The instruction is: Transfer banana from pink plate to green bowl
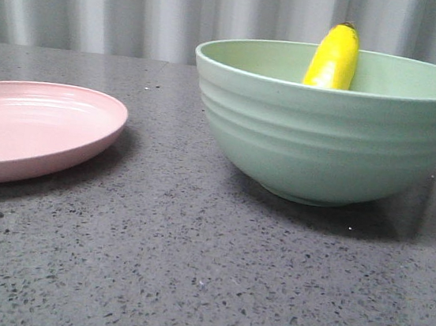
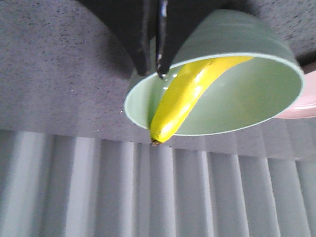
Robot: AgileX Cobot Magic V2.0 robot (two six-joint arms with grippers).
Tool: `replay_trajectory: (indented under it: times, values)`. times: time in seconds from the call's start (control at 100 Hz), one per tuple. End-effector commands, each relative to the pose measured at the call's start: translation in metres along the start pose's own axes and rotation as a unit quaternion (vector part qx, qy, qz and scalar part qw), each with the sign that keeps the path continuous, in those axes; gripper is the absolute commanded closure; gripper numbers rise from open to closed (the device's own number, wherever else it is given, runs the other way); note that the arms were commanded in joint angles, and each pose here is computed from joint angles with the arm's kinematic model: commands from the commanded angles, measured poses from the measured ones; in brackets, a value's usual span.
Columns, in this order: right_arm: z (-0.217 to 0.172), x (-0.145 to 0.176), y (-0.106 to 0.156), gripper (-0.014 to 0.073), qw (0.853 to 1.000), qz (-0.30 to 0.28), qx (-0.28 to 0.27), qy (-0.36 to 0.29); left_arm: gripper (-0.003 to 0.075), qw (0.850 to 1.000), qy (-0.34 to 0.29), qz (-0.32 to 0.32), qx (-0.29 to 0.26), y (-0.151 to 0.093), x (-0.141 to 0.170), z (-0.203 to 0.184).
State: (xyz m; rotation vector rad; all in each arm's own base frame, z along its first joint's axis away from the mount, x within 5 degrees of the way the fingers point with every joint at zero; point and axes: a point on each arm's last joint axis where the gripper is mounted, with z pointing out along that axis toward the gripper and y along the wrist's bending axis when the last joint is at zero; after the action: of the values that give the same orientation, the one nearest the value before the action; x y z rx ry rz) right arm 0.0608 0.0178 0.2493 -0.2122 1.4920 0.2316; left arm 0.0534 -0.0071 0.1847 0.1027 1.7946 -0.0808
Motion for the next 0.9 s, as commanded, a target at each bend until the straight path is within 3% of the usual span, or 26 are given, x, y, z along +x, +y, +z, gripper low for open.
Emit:
replay_trajectory:
  times: [0.0,0.19,0.4,0.62,0.89]
  values:
    - [0.0,-0.01,-0.003,0.0664,0.995,-0.005,0.027,-0.098,0.0741,0.999,-0.039,-0.001,-0.004,0.001,-0.003,-0.001]
    - [-0.005,0.01,-0.011,0.0664,0.979,-0.022,0.09,-0.18,0.0741,0.999,-0.039,-0.001,-0.004,0.001,-0.003,-0.001]
    - [-0.008,0.015,-0.019,0.0664,0.977,-0.014,0.153,-0.151,0.0741,0.999,-0.039,-0.001,-0.004,0.001,-0.003,-0.001]
    - [-0.015,0.035,-0.022,0.0664,0.977,-0.003,0.204,-0.058,0.0741,0.999,-0.039,-0.001,-0.004,0.001,-0.003,-0.001]
    - [-0.018,0.059,-0.023,0.0664,0.974,0.024,0.216,0.07,0.0741,0.999,-0.039,-0.001,-0.004,0.001,-0.003,-0.001]
